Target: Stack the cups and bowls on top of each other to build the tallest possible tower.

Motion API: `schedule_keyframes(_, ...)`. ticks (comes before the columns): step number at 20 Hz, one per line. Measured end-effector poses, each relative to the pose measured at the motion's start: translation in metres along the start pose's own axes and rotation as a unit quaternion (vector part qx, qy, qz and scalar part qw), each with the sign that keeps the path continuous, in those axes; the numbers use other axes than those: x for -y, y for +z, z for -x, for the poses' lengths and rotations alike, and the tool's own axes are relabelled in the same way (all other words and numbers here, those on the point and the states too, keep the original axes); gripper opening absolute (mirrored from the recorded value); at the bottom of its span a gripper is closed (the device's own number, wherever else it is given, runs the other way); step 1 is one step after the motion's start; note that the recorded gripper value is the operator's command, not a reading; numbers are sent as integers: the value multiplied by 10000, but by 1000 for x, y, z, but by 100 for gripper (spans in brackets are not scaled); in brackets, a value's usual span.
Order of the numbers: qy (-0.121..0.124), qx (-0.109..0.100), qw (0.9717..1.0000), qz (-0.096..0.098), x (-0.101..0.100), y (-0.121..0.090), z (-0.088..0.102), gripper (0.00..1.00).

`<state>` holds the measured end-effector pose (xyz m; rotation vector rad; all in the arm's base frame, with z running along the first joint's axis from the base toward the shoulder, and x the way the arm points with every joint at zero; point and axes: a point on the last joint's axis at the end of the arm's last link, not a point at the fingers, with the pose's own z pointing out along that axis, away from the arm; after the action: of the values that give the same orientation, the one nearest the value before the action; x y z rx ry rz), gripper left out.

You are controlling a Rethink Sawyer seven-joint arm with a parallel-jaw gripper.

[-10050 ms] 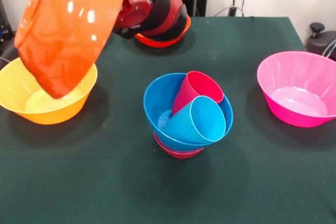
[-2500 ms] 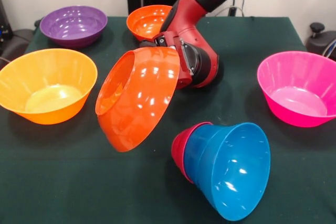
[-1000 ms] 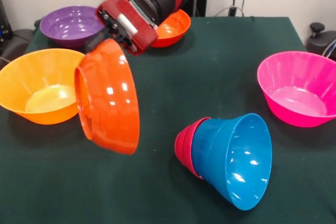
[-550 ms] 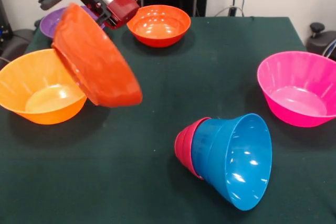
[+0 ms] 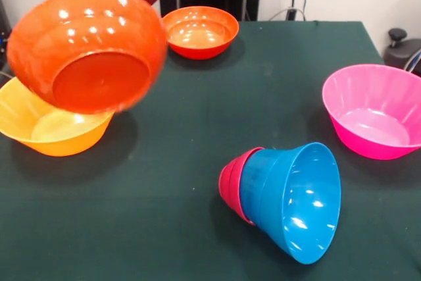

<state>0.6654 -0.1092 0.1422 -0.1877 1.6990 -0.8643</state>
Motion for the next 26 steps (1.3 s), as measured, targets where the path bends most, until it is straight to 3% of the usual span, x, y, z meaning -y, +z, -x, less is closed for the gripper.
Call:
schedule_keyframes(5,88,-276,9994,185,7,0,4,100)
schedule_keyframes(10,381,-678,9959,463,3,-1,-7,100)
schedule_keyframes(13,609,-891,9926,565,-2,-2,-13,100)
schedule_keyframes(16,1003,-1162,9854,736,-12,-3,-20,100)
schedule_keyframes(17,1171,-1280,9814,827,-17,-4,-25,100)
schedule_keyframes(18,1416,-1472,9742,963,-23,-4,-32,100)
schedule_keyframes(20,1681,-1676,9654,1081,-30,-4,-40,100)
schedule_keyframes(21,1900,-1860,9571,1150,-35,-4,-47,100)
schedule_keyframes(22,2182,-2115,9454,1182,-41,-5,-54,100)
schedule_keyframes(23,2214,-2149,9438,1182,-41,-5,-55,100)
schedule_keyframes(24,2368,-2307,9365,1169,-44,-5,-58,100)
schedule_keyframes(25,2574,-2604,9236,1132,-50,-9,-61,100)
schedule_keyframes(26,2612,-2682,9204,1127,-52,-10,-61,100)
